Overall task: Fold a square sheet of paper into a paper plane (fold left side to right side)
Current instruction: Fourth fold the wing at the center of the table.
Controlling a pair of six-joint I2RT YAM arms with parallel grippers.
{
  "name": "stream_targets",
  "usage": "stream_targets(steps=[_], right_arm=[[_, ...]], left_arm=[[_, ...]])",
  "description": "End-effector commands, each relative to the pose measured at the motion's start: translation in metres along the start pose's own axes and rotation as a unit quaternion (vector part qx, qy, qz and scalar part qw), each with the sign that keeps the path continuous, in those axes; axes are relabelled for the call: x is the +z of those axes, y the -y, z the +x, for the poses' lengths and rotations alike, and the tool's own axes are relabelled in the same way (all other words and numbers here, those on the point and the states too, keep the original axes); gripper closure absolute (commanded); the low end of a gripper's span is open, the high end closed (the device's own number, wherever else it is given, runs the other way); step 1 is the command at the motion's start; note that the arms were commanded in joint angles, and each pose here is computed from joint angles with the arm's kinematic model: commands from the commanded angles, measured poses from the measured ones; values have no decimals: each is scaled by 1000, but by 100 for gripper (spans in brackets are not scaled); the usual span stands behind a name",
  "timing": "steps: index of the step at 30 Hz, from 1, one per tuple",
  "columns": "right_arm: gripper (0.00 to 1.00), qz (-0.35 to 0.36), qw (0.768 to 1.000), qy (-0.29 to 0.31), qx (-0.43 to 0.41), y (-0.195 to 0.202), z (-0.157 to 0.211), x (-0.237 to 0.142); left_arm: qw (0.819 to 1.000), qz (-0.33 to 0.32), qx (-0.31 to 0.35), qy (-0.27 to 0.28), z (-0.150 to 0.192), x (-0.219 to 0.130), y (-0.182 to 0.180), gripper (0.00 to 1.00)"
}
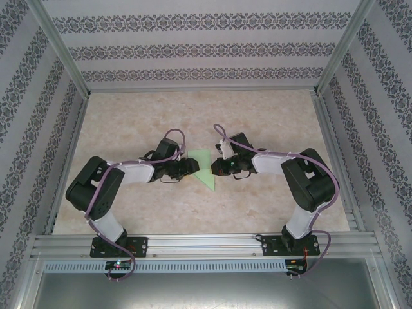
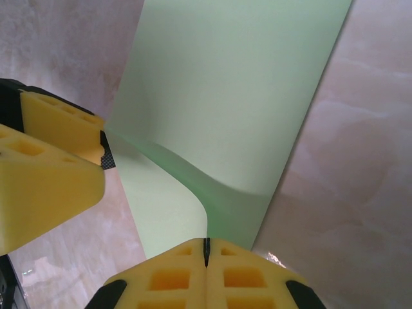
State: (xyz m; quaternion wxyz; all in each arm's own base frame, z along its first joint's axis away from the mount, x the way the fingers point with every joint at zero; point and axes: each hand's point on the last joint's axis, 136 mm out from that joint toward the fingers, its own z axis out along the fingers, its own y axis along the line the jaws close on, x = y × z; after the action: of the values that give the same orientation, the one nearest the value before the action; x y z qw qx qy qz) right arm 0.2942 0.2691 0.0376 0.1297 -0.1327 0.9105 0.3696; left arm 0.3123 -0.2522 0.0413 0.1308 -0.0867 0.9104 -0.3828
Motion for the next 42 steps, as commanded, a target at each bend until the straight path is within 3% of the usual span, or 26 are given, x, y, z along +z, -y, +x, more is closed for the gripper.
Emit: stream_targets(steps=[1, 4, 9, 13, 20, 25, 42], right_arm=[[98, 7, 1000, 12, -11, 1, -2, -10], [87, 18, 999, 21, -15, 2, -4, -17], [60, 80, 994, 59, -34, 8, -6, -44], [52, 108, 990, 75, -54, 4, 5, -60], [52, 144, 979, 75, -123, -24, 33, -48], [53, 174, 969, 78, -157, -36, 31, -28], [58, 200, 963, 61, -172, -31, 35, 4]], left_arm=[[999, 30, 13, 4, -7, 4, 20, 55], [999, 38, 17, 6, -10, 3, 26, 60], [999, 43, 20, 11, -13, -3, 34, 67], [999, 47, 16, 12, -14, -5, 38, 67], [999, 51, 13, 11, -16, -7, 45, 68], [999, 51, 11, 9, -16, -8, 48, 69], [999, 51, 4, 10, -19, -8, 52, 78]])
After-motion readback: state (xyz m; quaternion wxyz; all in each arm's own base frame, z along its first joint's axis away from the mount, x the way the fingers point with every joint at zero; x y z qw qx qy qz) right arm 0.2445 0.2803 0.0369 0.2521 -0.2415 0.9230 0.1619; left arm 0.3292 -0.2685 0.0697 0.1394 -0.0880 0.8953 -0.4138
